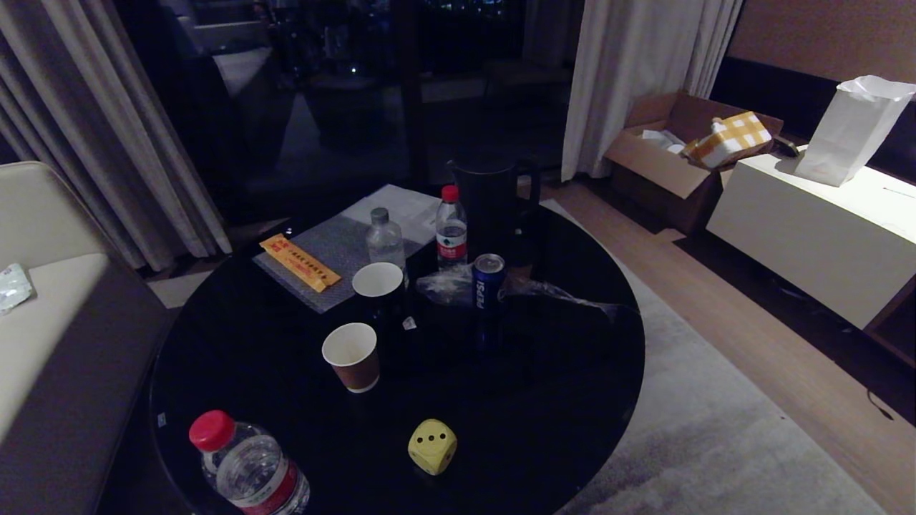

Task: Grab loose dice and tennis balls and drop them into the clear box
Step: Put the toys in the box

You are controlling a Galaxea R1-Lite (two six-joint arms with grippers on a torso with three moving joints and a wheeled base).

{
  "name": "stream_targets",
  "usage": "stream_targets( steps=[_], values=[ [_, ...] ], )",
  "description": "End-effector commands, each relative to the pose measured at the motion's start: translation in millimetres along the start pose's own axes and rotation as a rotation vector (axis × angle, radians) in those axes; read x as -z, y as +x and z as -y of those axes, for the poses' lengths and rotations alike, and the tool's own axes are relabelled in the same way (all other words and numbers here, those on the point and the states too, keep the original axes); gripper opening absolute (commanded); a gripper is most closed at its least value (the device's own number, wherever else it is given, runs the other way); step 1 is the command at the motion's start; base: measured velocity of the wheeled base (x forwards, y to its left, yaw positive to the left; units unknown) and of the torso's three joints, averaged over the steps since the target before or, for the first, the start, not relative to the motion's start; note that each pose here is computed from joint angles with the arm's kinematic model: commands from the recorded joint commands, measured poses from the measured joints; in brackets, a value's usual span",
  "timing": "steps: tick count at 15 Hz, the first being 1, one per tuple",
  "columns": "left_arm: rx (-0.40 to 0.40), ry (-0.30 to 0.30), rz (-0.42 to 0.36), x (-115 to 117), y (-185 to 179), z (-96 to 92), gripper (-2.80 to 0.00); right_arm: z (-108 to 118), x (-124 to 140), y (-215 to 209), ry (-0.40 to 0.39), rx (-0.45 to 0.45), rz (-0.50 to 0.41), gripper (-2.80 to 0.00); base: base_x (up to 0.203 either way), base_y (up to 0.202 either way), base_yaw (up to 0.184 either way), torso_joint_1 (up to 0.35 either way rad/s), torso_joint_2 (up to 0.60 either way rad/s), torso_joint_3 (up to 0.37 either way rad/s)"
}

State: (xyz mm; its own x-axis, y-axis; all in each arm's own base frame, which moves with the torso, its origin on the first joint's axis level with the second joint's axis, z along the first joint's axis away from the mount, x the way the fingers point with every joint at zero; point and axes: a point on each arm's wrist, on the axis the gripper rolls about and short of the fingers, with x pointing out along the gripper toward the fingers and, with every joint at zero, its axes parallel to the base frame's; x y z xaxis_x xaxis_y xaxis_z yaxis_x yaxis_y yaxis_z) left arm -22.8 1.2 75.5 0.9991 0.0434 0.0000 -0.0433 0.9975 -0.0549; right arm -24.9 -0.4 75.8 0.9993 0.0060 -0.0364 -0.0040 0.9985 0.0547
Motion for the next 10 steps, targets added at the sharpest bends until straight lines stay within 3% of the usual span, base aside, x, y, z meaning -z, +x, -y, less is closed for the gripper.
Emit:
stream_targets(
  steps=[1, 10],
  values=[
    [-0.001, -0.002, -0.003, 0.4, 0.2, 0.0, -2.8, 0.0, 0.0, 0.1, 0.001, 0.0, -0.002, -2.8, 0.0, 0.0, 0.0, 0.0, 0.0, 0.194],
    [-0.003, -0.006, -0.003, 0.4, 0.2, -0.1, -2.8, 0.0, 0.0, 0.1, 0.0, 0.0, -0.002, -2.8, 0.0, 0.0, 0.0, 0.002, 0.0, 0.174]
  ],
)
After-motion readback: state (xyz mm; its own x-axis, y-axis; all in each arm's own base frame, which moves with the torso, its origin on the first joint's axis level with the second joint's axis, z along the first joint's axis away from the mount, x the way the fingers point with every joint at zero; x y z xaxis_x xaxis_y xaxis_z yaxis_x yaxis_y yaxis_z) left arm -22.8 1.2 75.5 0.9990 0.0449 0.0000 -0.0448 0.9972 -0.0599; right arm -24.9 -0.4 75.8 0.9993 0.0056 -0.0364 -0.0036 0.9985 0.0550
